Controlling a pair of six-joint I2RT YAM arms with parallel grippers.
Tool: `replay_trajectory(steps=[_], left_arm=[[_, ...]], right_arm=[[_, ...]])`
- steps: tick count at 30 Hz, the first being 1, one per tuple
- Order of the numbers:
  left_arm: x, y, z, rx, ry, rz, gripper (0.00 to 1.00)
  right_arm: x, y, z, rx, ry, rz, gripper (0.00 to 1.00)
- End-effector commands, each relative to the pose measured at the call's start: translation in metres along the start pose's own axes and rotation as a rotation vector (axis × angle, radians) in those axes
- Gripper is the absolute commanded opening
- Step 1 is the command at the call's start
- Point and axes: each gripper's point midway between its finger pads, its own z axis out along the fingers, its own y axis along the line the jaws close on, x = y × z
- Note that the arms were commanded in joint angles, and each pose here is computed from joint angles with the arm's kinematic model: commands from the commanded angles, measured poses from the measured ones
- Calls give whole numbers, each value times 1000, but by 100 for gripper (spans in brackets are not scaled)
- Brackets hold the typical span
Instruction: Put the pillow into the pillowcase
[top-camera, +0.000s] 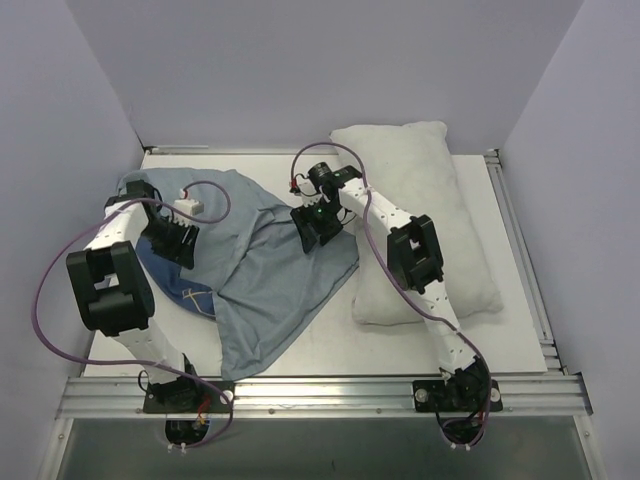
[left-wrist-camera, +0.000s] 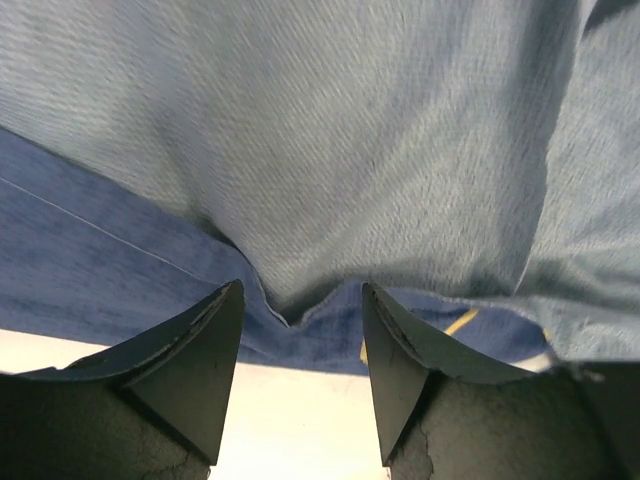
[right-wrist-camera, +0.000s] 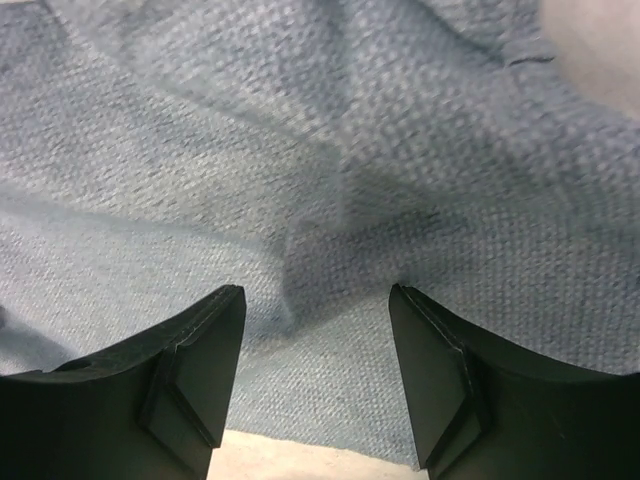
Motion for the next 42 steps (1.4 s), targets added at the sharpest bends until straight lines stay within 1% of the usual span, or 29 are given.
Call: replay_trajectory(steps=[1,3,7,11,15,20,23,24,26,27,28,29,31,33,34,35,37,38,39,40,41,42], left_arm=[[19,-10,-6,-8,81,120,59],[24,-10,-2,-5,106,128,59],[29,-4,5,-25,146,120,55],[31,4,4,-70,169,115,51],[39,14,5,-118,211,114,49],[44,18,11,-124,241,98,44],[48,20,12,-129,259,93,38],[50,19,12,-132,266,93,29],[51,19,4,-140,261,90,20],[55,18,-2,-136,264,77,11],[57,20,-14,-147,240,62,3],[64,13,-22,-120,243,45,0],[77,8,-38,-120,241,31,0],[105,7,-50,-120,288,29,0],[114,7,-59,-142,289,33,0],[137,4,-58,-120,325,31,0],[167,0,-61,-113,387,43,0],[175,-3,-59,-99,397,45,0],[189,2,-62,-131,446,42,0],[195,2,-61,-139,461,45,0],[201,1,-58,-135,473,45,15],[201,1,-58,-135,475,44,26]], right_arm=[[13,-5,11,0,59,36,60],[15,-9,13,4,65,43,59],[17,-13,11,9,68,55,59],[16,-15,10,18,64,53,58],[14,-17,9,30,60,51,57],[15,-24,10,48,61,59,57],[16,-28,9,58,62,60,56],[16,-29,9,63,64,59,56],[16,-32,9,74,64,57,55],[17,-38,9,87,66,62,55],[16,-39,9,95,64,59,54],[18,-42,9,103,68,61,54],[18,-50,8,123,68,67,53],[18,-56,6,133,65,75,52],[18,-61,4,144,64,81,52],[18,-64,3,148,61,85,52],[17,-71,-1,159,53,92,51],[16,-73,-1,161,50,94,52],[16,-75,-2,161,48,95,51],[15,-75,-3,161,45,94,52],[14,-77,-2,163,43,92,52],[9,-77,-5,167,28,84,52]])
